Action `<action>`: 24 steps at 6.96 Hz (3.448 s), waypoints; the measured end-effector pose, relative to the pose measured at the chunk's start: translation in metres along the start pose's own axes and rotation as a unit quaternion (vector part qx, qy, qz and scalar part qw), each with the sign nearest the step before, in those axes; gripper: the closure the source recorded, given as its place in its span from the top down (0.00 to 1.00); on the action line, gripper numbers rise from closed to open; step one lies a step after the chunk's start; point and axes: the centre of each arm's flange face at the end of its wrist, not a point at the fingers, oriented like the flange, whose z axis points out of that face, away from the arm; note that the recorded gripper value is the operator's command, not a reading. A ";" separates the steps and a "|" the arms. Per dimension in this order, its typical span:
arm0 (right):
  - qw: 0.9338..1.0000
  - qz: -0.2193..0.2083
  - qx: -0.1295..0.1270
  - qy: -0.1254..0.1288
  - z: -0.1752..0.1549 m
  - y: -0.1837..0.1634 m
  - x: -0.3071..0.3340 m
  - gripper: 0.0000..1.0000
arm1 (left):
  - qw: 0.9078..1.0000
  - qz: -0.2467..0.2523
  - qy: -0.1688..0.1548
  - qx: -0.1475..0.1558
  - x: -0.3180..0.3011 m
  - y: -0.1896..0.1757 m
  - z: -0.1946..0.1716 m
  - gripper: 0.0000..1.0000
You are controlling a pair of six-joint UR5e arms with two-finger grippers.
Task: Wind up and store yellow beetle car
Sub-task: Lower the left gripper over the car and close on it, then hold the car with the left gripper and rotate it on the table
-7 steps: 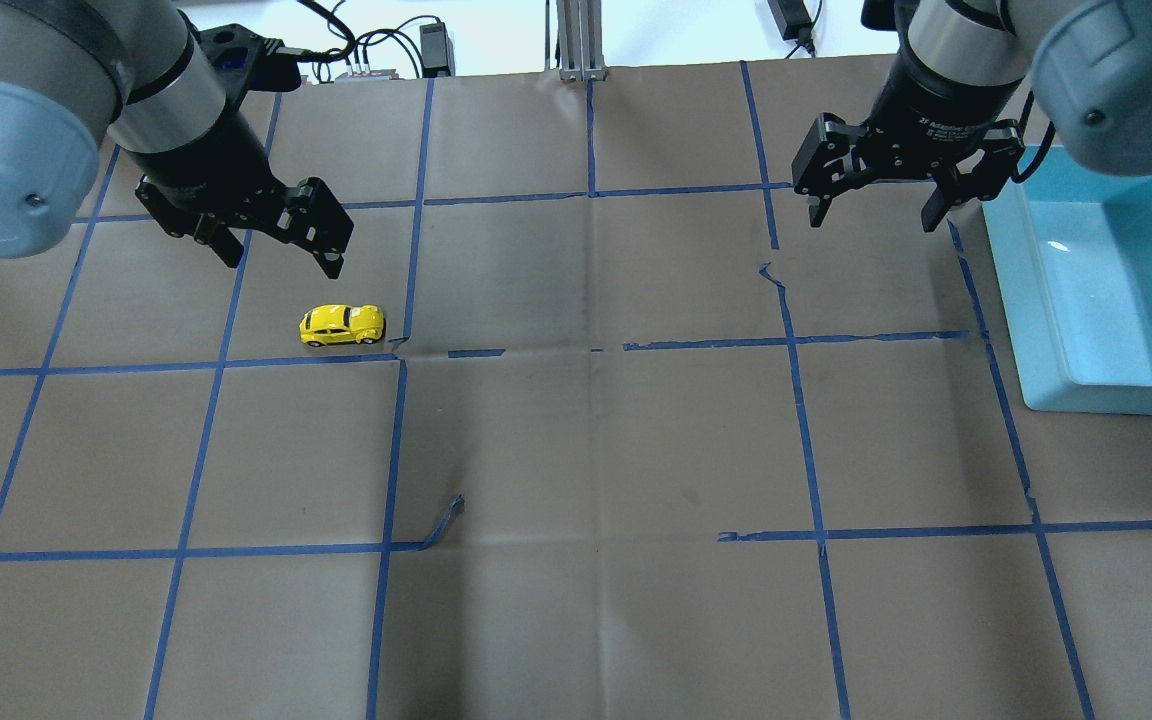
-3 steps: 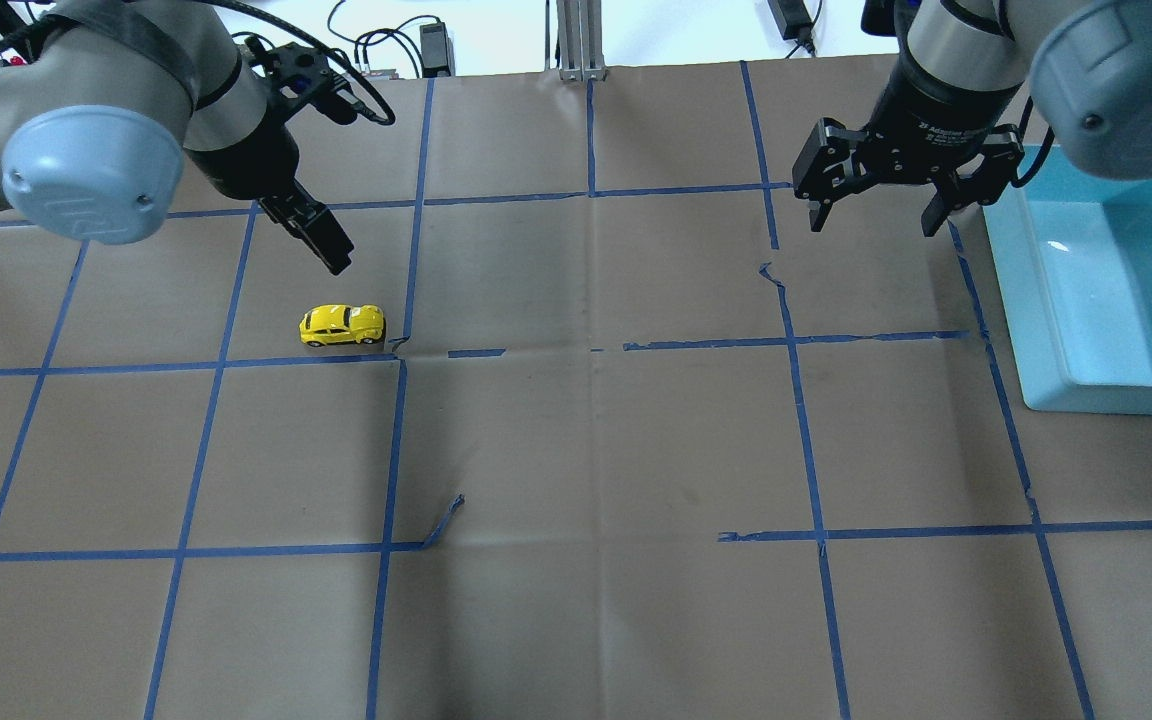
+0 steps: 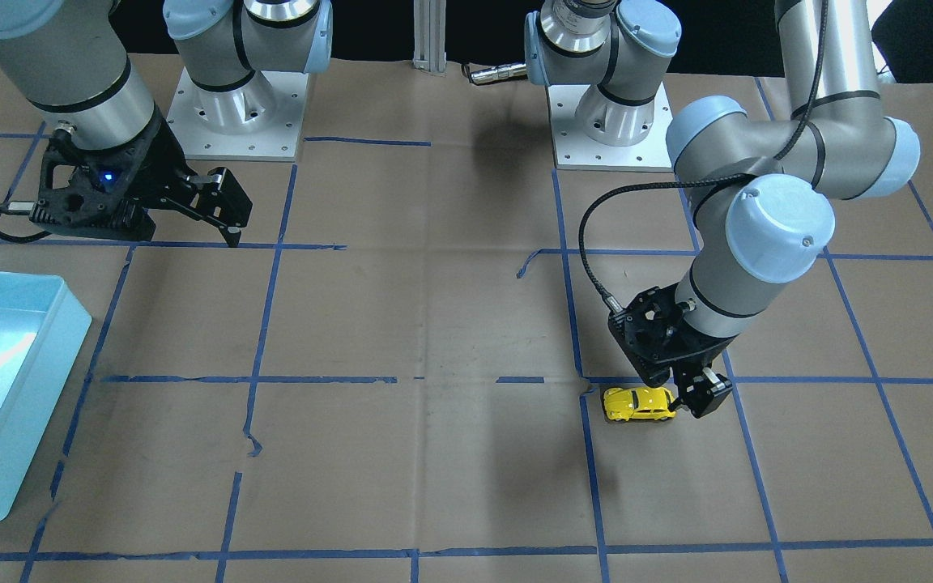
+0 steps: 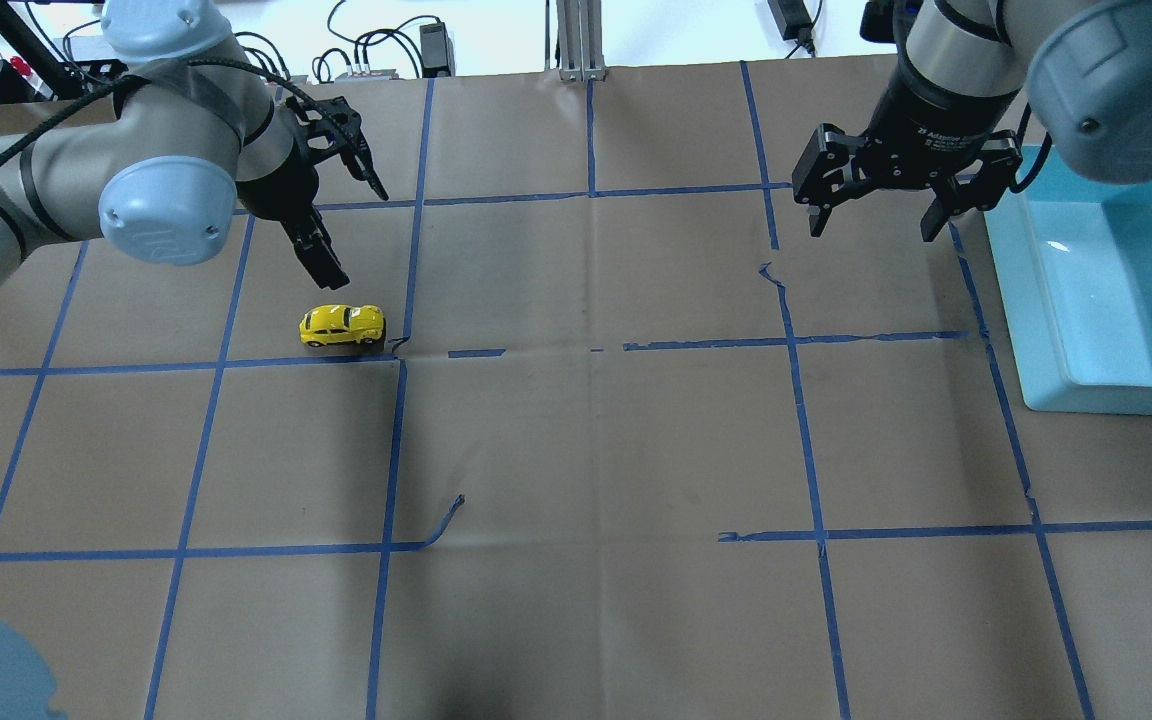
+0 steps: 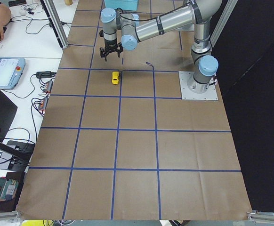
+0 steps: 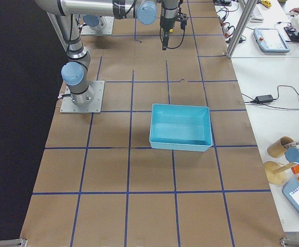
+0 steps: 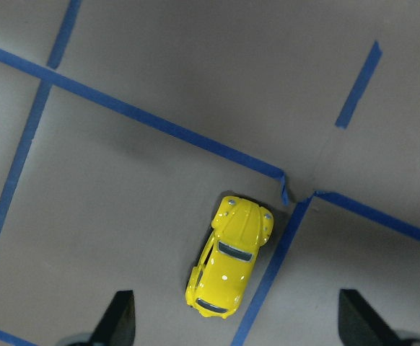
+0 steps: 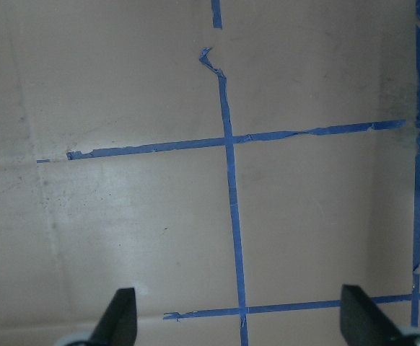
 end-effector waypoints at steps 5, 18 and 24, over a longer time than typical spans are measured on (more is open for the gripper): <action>1.000 0.014 -0.002 -0.005 0.002 -0.006 0.013 1.00 | 0.990 0.141 0.019 -0.003 0.003 0.042 0.085 0.95; 1.000 0.015 -0.001 -0.005 0.001 -0.006 0.014 1.00 | 0.982 0.186 -0.019 0.023 0.009 -0.036 0.072 0.01; 1.000 0.016 -0.003 -0.004 0.002 -0.006 0.014 1.00 | 0.982 0.189 0.002 0.014 0.002 -0.033 0.101 0.01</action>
